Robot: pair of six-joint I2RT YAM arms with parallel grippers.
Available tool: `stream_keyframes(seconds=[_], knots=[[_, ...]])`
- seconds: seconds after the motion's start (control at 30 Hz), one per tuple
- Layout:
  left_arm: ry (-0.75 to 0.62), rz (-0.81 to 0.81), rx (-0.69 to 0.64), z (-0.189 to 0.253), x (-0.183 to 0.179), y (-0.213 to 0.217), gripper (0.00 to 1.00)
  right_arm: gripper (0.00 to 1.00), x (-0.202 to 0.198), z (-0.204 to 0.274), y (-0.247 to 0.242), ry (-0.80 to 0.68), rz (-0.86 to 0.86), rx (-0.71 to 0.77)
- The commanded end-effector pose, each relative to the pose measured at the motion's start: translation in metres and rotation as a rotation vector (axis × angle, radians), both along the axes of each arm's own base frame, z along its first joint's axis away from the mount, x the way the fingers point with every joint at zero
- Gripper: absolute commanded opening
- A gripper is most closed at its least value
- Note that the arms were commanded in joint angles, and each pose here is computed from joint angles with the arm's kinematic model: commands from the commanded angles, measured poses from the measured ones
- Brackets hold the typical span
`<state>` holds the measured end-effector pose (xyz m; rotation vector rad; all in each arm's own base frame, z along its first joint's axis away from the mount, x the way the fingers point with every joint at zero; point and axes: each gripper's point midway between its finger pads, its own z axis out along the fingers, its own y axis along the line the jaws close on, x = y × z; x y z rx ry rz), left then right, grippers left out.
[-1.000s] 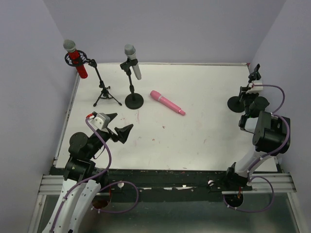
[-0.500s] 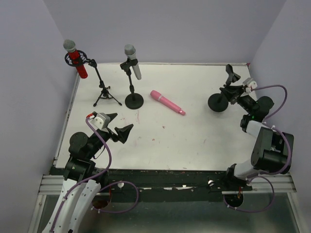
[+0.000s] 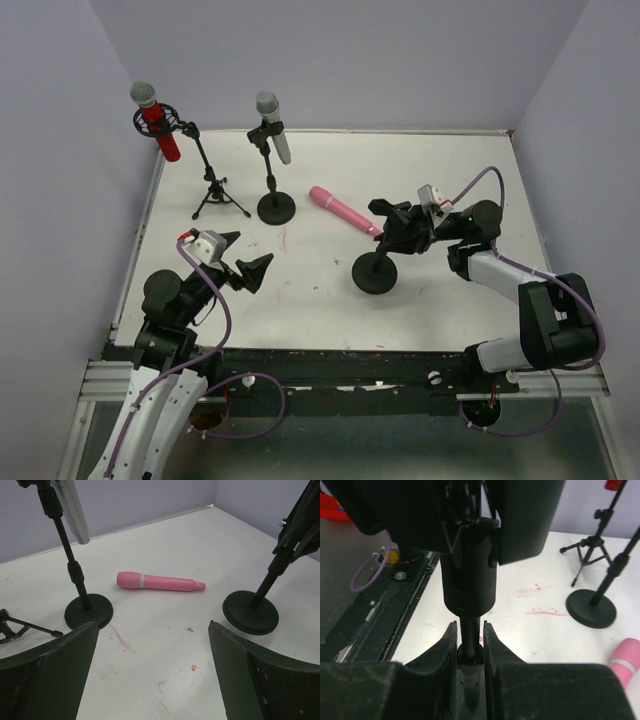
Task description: Attach the microphones to the stand
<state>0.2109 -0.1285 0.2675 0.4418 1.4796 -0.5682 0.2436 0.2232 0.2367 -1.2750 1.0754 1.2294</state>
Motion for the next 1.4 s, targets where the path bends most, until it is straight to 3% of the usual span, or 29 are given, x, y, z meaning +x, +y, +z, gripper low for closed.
stream_keyframes(seconds=[0.0, 0.23, 0.37, 0.5, 0.67, 0.77, 0.83, 1.23, 1.37], knots=[[-0.010, -0.026, -0.004, 0.000, 0.002, -0.003, 0.99, 0.02, -0.015, -0.012, 0.011, -0.048, 0.092, -0.013], [-0.007, -0.035, -0.019, -0.001, 0.004, -0.004, 0.99, 0.05, 0.002, -0.038, 0.013, -0.038, 0.029, -0.044], [-0.006, -0.035, -0.021, -0.001, 0.003, -0.004, 0.99, 0.08, 0.013, -0.085, 0.009, -0.133, 0.013, -0.249], [-0.011, -0.037, -0.023, 0.000, 0.003, -0.004, 0.99, 0.09, 0.015, -0.086, 0.011, -0.075, 0.023, -0.236], [-0.014, -0.029, -0.020, 0.000, 0.002, -0.002, 0.99, 0.37, 0.013, -0.095, 0.008, -0.089, -0.002, -0.262], [-0.017, -0.030, -0.021, 0.001, 0.002, -0.002, 0.99, 0.67, 0.011, -0.093, 0.007, -0.076, 0.004, -0.255], [-0.017, -0.032, -0.020, 0.001, 0.002, -0.002, 0.99, 0.77, 0.013, -0.089, 0.003, -0.067, -0.008, -0.247], [-0.034, -0.029, -0.024, 0.005, -0.001, -0.002, 0.99, 0.87, 0.044, -0.063, -0.050, -0.025, -0.181, -0.184], [-0.035, -0.021, -0.025, 0.005, -0.001, 0.000, 0.99, 0.88, 0.059, -0.057, -0.069, 0.055, -0.248, -0.178]])
